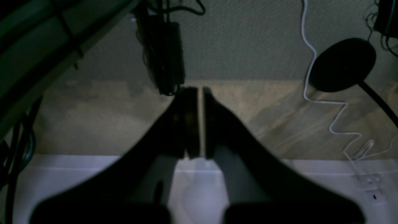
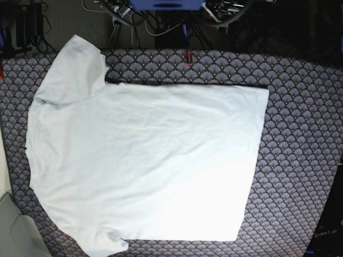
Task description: Fold the T-shirt properly
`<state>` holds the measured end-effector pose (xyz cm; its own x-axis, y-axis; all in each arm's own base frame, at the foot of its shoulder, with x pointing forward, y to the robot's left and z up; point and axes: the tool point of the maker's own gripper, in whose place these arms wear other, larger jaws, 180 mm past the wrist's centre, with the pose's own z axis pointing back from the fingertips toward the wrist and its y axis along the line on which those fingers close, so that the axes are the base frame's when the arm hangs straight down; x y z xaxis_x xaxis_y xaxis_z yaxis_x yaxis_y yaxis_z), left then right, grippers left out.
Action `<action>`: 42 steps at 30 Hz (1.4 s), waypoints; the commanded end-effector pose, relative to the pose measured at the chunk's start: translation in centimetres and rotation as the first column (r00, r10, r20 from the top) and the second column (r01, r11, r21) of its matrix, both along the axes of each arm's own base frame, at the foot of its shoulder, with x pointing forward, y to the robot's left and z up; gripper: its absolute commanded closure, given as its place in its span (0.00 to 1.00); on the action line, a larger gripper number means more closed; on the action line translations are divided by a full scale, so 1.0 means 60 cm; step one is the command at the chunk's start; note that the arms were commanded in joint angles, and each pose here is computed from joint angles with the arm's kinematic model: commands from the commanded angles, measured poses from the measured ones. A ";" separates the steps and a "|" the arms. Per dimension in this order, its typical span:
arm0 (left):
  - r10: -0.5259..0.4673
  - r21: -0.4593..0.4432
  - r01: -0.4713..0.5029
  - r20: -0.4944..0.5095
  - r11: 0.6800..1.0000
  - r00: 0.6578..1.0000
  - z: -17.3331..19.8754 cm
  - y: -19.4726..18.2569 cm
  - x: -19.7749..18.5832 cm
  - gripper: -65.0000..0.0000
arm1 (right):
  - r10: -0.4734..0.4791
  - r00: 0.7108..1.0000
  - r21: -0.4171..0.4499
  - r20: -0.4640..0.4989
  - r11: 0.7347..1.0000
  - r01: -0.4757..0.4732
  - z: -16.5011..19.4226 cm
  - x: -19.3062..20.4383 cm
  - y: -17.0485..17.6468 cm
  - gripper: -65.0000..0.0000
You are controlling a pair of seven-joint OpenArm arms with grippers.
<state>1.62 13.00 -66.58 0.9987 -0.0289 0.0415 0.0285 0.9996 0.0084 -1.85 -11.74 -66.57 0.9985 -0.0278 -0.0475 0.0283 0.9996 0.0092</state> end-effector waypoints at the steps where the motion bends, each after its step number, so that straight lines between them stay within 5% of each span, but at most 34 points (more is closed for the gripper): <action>1: -0.003 -0.002 0.003 0.000 1.000 1.000 0.000 -0.002 0.001 0.99 | -0.010 1.000 -0.011 -0.002 1.000 0.010 0.000 -0.005 -0.004 0.99; 34: -0.003 0.004 0.003 -0.006 1.000 1.000 0.000 0.006 -0.013 1.00 | -0.018 1.000 -0.013 -0.004 1.000 0.018 0.000 -0.010 -0.005 0.99; 42: -0.005 0.002 0.005 -0.025 1.000 1.000 0.000 0.005 -0.035 1.00 | -0.009 0.995 -0.021 0.098 1.000 0.012 0.006 -0.017 -0.011 0.99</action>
